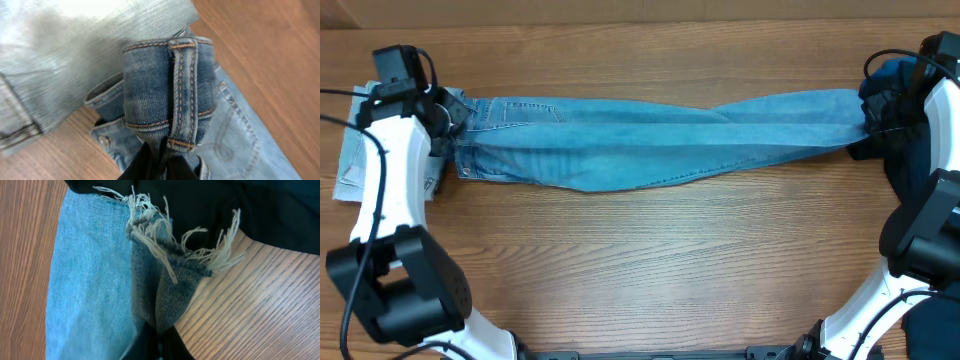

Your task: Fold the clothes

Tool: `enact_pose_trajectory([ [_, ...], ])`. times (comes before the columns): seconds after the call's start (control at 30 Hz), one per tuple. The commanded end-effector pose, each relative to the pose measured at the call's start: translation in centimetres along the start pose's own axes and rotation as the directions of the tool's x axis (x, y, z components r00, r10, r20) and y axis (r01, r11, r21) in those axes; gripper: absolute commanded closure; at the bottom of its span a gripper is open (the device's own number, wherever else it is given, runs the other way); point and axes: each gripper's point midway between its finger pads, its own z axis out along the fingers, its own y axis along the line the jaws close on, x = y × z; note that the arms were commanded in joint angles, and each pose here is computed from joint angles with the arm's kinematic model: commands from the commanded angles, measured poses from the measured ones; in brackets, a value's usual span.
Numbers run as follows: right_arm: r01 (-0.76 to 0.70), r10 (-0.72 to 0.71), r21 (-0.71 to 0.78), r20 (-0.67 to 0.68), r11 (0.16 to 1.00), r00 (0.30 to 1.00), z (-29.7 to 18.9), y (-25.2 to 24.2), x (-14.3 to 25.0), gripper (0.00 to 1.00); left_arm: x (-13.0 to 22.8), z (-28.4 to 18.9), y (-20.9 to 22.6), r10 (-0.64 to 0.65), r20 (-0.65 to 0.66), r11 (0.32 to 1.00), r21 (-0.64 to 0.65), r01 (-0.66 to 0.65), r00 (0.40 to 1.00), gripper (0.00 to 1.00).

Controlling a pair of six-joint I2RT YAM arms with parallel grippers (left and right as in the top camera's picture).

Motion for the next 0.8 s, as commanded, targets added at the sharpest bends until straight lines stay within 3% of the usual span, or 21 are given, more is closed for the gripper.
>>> enact_pose_trajectory([
  [0.0,-0.034,0.027,0.053,0.129,0.998,0.991,-0.9,-1.1,-3.1,0.96,-1.7,0.9,0.1,0.031,0.074,0.998,-0.065,-0.027,0.997,0.91],
  [0.43,-0.043,0.044,-0.009,0.189,0.999,0.981,-1.0,0.6,-4.4,0.96,-2.9,0.6,-1.4,0.042,0.147,0.999,-0.037,-0.037,0.988,0.91],
  [0.7,-0.005,0.005,-0.005,0.173,1.0,0.985,2.3,2.4,-3.8,0.96,-3.5,0.5,-1.9,0.057,0.17,0.998,-0.023,-0.054,0.984,0.92],
  [0.77,-0.002,0.007,-0.027,0.195,1.0,0.981,2.4,3.0,-4.4,0.91,-3.7,0.4,-2.0,0.058,0.178,0.998,-0.019,-0.056,0.982,0.91],
])
